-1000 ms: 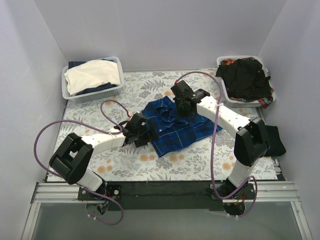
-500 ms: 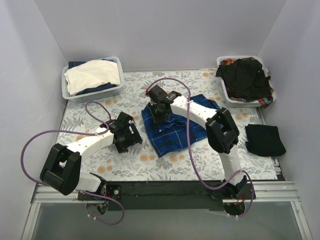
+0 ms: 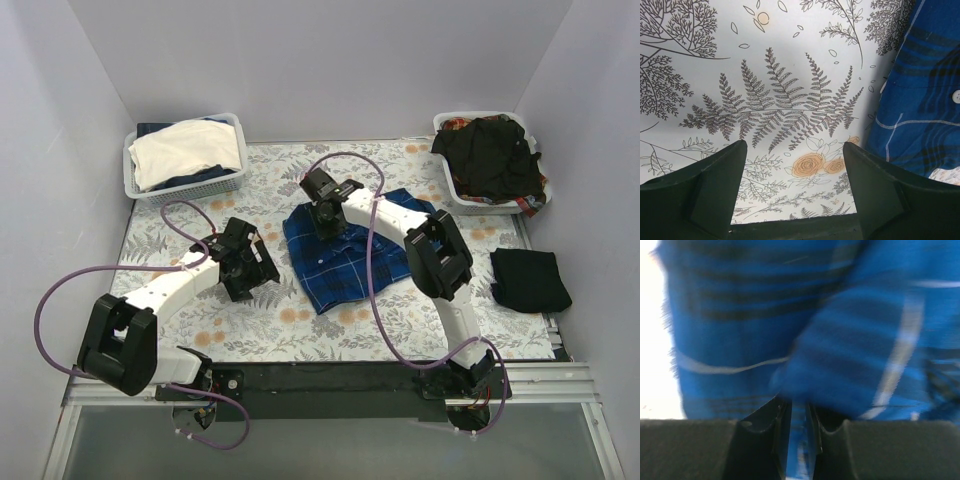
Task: Fold and stack the long sleeve shirts
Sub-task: Fold the shirt
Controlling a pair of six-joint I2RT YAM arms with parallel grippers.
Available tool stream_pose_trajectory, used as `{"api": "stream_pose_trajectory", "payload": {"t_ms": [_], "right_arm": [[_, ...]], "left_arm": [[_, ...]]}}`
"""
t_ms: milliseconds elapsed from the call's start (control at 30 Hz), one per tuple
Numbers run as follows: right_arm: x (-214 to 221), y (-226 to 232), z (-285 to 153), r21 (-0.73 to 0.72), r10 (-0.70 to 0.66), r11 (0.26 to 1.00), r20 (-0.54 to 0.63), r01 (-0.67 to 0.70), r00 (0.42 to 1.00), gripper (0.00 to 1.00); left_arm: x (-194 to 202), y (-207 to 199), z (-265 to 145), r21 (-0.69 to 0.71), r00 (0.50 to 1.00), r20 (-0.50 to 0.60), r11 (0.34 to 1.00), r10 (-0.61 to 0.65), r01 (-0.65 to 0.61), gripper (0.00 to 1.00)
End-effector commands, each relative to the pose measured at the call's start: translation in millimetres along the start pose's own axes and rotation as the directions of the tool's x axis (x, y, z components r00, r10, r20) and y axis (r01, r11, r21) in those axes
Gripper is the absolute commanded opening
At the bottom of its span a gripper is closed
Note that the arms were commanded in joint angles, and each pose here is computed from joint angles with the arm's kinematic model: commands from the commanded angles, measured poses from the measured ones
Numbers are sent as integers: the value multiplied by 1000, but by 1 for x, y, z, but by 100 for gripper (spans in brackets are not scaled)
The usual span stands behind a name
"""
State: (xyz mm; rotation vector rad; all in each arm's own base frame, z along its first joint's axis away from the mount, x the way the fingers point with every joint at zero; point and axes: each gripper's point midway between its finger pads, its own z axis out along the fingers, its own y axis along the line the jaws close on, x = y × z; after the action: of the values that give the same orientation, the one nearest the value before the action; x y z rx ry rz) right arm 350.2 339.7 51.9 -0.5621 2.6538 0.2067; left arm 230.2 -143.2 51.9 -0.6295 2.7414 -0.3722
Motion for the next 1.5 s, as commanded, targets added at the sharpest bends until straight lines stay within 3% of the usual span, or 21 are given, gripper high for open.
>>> {"api": "stream_pose_trajectory", "payload": {"t_ms": [0,367,567,667,833,1000,1167,1467], "right_arm": [[-37,-56,-24,160,63,984,112,-81,992,24],[-77,-169,-52,270,207,927,210,-261,955,25],[-76,-198,-77,331,205,902,235,-276,950,26],[-74,-193,-93,311,216,905,257,-292,942,27],[-84,-134,-106,157,156,966,274,-204,949,27],[-62,-77,-86,19,108,993,181,-114,977,27],[-8,-82,-52,36,136,990,48,-138,990,27],[20,-97,-47,49,167,984,33,-169,985,27]], "left_arm": [[-4,-6,-12,59,1000,10,998,1,-2,78],[-3,-11,-12,88,1000,-4,996,15,-14,79],[-3,-13,-12,96,1000,-10,995,18,-17,79],[-3,-15,-12,103,1000,-11,995,18,-16,79],[-5,-18,-9,108,1000,-14,994,24,-23,79],[-10,-33,-2,151,999,-21,988,27,-24,80],[-26,-71,9,306,1000,-12,952,3,1,80],[-42,-104,41,441,998,-27,895,-61,66,80]]}}
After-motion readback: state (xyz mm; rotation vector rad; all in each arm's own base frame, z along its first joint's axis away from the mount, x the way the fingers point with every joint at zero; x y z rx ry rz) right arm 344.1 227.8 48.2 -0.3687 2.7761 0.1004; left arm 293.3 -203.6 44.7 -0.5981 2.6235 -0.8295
